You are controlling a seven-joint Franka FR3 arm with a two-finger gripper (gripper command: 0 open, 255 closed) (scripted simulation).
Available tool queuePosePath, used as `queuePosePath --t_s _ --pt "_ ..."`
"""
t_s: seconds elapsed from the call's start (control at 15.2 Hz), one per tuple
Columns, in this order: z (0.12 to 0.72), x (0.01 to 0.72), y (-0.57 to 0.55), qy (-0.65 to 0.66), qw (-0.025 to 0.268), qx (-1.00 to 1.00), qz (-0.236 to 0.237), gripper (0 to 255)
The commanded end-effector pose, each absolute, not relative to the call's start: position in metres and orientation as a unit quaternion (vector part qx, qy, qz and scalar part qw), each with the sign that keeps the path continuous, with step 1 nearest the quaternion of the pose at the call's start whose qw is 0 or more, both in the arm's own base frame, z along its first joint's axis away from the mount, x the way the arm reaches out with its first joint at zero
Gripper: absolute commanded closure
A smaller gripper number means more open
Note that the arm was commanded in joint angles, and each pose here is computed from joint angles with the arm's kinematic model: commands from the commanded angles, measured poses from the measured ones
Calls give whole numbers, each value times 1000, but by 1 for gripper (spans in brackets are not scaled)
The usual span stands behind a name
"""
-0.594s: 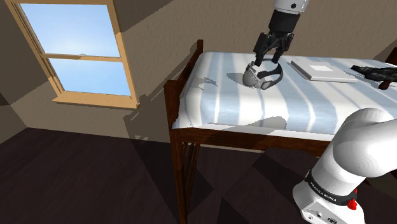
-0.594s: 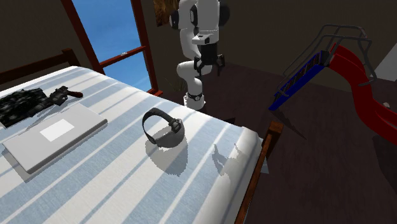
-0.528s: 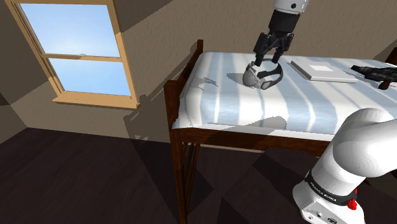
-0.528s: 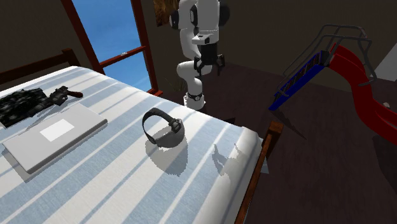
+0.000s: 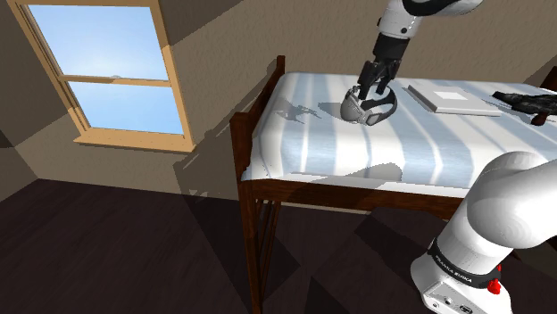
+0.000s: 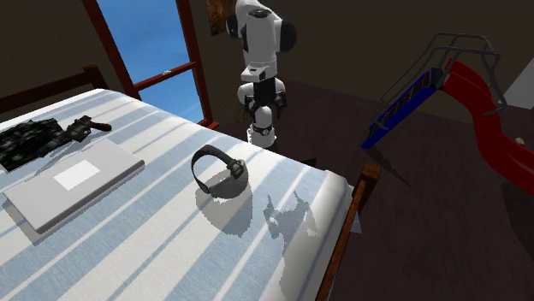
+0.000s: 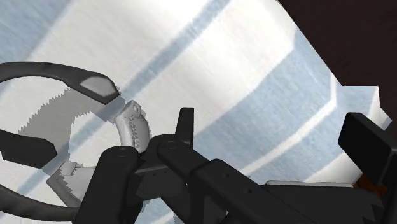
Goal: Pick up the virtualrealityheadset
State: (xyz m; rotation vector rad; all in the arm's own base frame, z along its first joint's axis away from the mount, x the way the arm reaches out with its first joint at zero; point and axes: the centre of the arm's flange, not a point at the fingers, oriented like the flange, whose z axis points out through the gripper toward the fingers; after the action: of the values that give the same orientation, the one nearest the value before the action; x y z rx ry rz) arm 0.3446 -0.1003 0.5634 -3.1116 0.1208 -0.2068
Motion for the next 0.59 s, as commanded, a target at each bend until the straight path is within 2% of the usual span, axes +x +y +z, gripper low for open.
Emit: queuePosePath --t_s 0.0,0.53 --pt "554 353 -124 18 9 -998 -65 0" --pt "508 406 -204 -58 5 -997 -59 0"
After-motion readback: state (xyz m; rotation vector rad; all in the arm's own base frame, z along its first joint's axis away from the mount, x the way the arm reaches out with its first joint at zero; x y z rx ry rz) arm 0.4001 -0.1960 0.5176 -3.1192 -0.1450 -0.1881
